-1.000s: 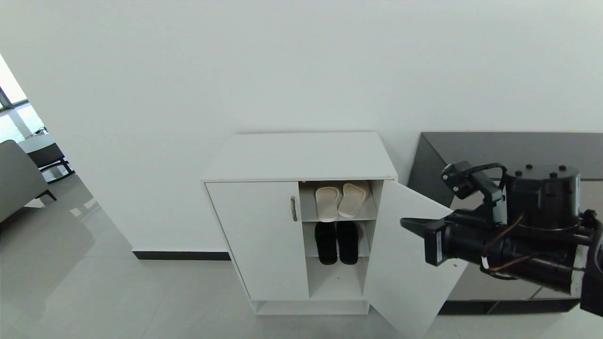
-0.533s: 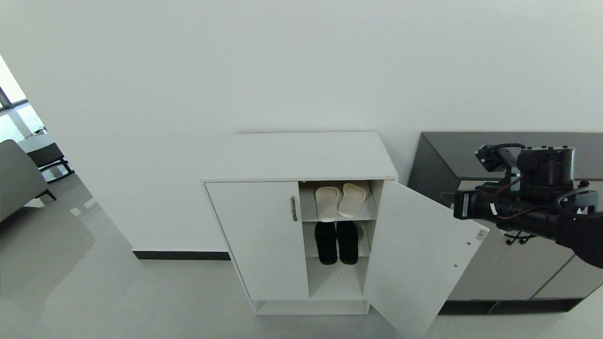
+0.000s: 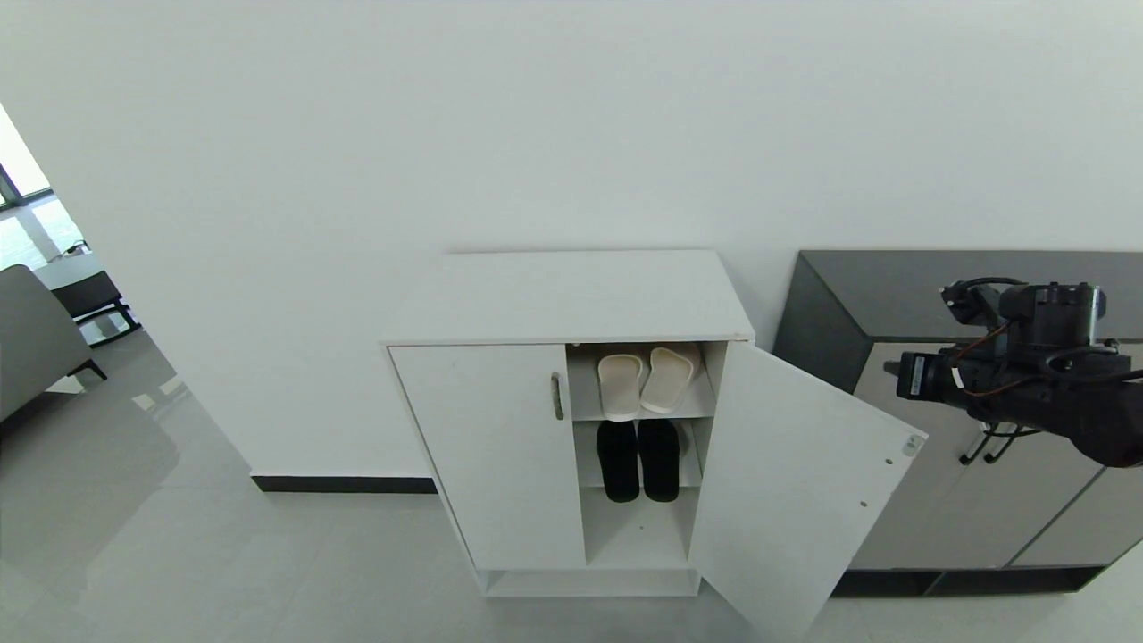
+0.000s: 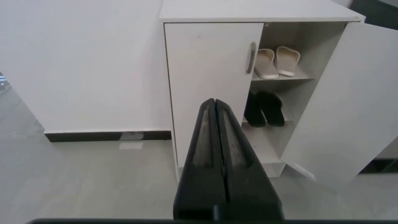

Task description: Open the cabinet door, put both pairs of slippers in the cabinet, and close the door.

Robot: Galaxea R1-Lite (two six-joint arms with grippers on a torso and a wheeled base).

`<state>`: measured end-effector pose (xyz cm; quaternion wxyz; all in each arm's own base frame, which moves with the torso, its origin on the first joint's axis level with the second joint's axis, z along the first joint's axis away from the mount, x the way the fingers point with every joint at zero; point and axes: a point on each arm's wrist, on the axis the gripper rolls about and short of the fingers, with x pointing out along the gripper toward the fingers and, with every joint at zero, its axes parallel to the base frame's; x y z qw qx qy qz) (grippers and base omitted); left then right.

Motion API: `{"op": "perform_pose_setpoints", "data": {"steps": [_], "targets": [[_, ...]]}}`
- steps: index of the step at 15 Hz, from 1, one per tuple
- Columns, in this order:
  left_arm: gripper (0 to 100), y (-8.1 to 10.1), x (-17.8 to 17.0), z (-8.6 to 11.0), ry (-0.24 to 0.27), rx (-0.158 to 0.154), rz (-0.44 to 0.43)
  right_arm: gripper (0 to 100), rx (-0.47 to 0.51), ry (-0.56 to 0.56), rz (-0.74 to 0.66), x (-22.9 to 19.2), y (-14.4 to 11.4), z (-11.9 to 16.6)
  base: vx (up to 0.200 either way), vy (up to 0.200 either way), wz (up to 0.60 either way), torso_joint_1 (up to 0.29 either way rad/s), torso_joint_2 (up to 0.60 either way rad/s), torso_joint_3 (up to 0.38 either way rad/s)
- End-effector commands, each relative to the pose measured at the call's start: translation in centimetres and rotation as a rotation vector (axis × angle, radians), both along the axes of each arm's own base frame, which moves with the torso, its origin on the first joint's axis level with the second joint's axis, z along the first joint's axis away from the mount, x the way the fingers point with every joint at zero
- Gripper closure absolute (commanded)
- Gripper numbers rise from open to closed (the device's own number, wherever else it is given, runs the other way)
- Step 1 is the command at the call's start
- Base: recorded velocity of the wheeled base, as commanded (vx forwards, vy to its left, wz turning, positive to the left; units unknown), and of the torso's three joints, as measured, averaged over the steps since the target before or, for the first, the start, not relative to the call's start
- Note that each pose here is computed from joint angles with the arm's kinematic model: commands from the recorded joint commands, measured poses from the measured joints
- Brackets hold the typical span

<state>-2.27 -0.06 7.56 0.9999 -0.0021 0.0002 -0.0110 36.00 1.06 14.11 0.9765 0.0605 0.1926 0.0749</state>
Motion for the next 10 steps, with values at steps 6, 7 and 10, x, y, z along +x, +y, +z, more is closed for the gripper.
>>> {"op": "perform_pose_setpoints", "data": {"steps": [6, 7, 10], "targets": [[100, 0.0, 0.0, 0.0, 0.001, 0.001, 0.000, 100, -0.020, 0.087, -0.028, 1.9, -1.4, -3.7, 0.000, 0.000, 0.00, 0.000, 0.00, 0.000], [100, 0.0, 0.0, 0.0, 0.000, 0.001, 0.000, 100, -0.029, 0.099, -0.022, 2.0, -1.3, -4.3, 0.000, 0.000, 0.00, 0.000, 0.00, 0.000], [100, 0.0, 0.0, 0.0, 0.001, 0.001, 0.000, 100, -0.032, 0.116, -0.016, 2.0, -1.1, -4.8, 0.000, 0.000, 0.00, 0.000, 0.00, 0.000]]}}
